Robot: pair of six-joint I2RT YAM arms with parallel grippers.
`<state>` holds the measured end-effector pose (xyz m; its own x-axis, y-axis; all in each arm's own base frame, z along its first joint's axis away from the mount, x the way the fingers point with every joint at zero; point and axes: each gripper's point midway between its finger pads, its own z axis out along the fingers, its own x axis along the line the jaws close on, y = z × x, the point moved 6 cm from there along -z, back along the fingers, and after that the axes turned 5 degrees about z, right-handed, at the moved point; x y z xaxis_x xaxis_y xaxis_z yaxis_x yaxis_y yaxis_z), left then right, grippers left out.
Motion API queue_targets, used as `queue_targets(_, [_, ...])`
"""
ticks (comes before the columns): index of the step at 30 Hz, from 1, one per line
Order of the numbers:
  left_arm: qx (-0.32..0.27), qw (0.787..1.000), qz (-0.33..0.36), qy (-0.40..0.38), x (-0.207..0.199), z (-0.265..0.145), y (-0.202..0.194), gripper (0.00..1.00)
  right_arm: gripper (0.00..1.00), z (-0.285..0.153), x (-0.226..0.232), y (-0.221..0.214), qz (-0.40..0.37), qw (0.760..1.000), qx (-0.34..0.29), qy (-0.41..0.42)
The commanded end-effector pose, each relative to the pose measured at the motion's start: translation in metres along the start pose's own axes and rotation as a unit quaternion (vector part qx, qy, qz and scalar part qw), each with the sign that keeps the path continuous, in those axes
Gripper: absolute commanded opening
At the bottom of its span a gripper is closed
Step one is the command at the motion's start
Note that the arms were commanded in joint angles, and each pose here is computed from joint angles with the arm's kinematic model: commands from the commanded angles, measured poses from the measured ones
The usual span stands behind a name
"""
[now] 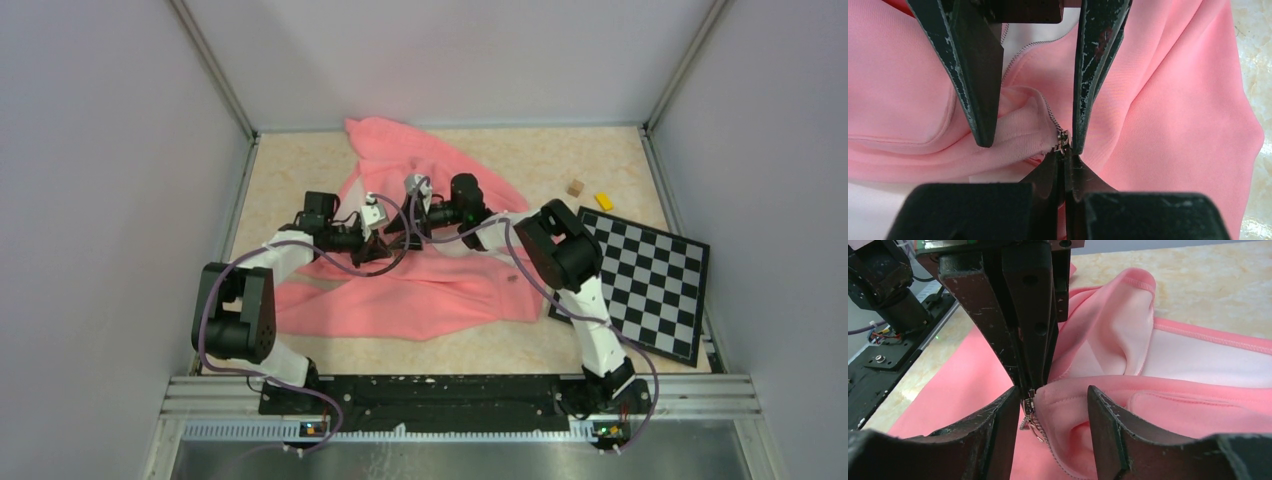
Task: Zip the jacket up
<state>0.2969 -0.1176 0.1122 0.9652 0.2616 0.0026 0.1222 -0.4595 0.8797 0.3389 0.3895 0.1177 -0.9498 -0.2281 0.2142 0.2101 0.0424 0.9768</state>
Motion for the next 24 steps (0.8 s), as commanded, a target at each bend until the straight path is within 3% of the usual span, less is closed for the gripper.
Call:
queue_targets(1, [-0.02, 0.999, 0.024, -0.007, 0.001, 0.002, 0.011, 0.0, 0.52, -0.003, -0.007, 0.008, -0.021, 1.0, 0.003, -0.004])
queue_targets(4, [-0.021, 0.999, 0.023, -0.008, 0.002, 0.002, 0.011, 0.0, 0.49, -0.001, -0.006, 0.005, -0.012, 1.0, 0.005, 0.008])
queue_targets(11, [-0.022, 0.999, 0.023, -0.011, 0.001, 0.003, 0.011, 0.0, 0.18, 0.001, 0.002, 0.017, -0.008, 0.999, -0.029, 0.038])
queue_targets(14, [-0.021, 1.0, 0.021, -0.011, 0.001, 0.003, 0.01, 0.0, 0.13, 0.002, 0.006, 0.023, -0.01, 0.998, -0.042, 0.052])
queue_targets(20, [-0.019, 1.0, 0.021, -0.01, 0.001, 0.002, 0.01, 0.0, 0.25, 0.002, 0.008, 0.023, -0.01, 0.997, -0.041, 0.057])
queue_targets(24, [-0.02, 1.0, 0.021, -0.011, 0.0, 0.002, 0.01, 0.0, 0.26, 0.001, 0.009, 0.023, -0.012, 0.997, -0.043, 0.056])
